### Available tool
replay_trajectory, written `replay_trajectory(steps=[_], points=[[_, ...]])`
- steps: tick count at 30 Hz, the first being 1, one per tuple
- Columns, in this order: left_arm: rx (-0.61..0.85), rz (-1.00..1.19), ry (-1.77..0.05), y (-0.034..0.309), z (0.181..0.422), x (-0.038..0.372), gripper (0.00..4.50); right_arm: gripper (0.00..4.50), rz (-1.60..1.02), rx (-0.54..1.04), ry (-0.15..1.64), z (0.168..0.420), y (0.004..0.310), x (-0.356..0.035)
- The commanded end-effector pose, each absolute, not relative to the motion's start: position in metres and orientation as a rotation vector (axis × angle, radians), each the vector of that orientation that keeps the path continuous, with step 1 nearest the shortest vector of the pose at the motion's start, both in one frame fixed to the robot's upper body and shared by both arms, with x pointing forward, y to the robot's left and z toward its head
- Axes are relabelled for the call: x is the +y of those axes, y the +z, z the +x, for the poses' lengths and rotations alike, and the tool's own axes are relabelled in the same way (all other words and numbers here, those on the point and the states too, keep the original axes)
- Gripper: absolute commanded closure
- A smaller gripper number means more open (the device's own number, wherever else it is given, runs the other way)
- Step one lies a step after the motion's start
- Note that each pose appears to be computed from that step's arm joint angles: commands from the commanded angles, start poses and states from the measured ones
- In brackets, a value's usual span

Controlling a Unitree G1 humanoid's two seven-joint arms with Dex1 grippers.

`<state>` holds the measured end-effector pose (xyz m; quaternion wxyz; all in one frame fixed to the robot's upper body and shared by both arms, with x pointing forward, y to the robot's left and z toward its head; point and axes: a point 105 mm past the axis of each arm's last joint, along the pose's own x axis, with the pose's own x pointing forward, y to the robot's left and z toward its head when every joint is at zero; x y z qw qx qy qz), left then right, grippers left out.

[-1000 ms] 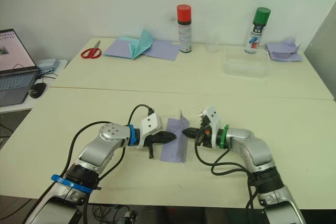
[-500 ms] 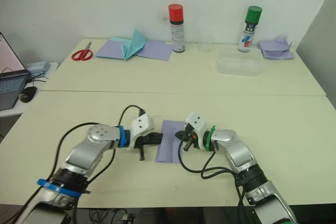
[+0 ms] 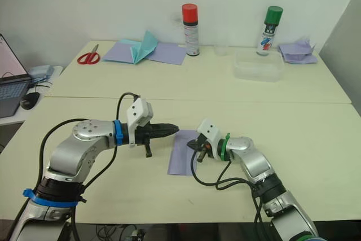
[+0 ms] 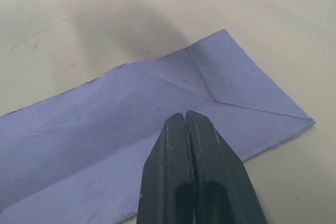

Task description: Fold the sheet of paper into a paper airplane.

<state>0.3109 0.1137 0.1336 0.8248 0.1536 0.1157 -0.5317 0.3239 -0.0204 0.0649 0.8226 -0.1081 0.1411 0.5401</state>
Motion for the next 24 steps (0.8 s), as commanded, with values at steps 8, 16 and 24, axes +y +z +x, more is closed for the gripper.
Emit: replay_trajectory(steps=[8,16,24], points=[[0.431,0.476,-1.153,0.070,0.300,0.115,4.50,4.45,-0.164,0.181,1.129,0.327,0.082,-0.025],[0.424,0.518,-1.145,0.059,0.312,0.114,4.50,4.45,-0.305,0.276,1.178,0.323,0.057,-0.037],[0.434,0.512,-1.152,0.054,0.312,0.114,4.50,4.45,-0.279,0.460,1.387,0.277,0.040,-0.050]])
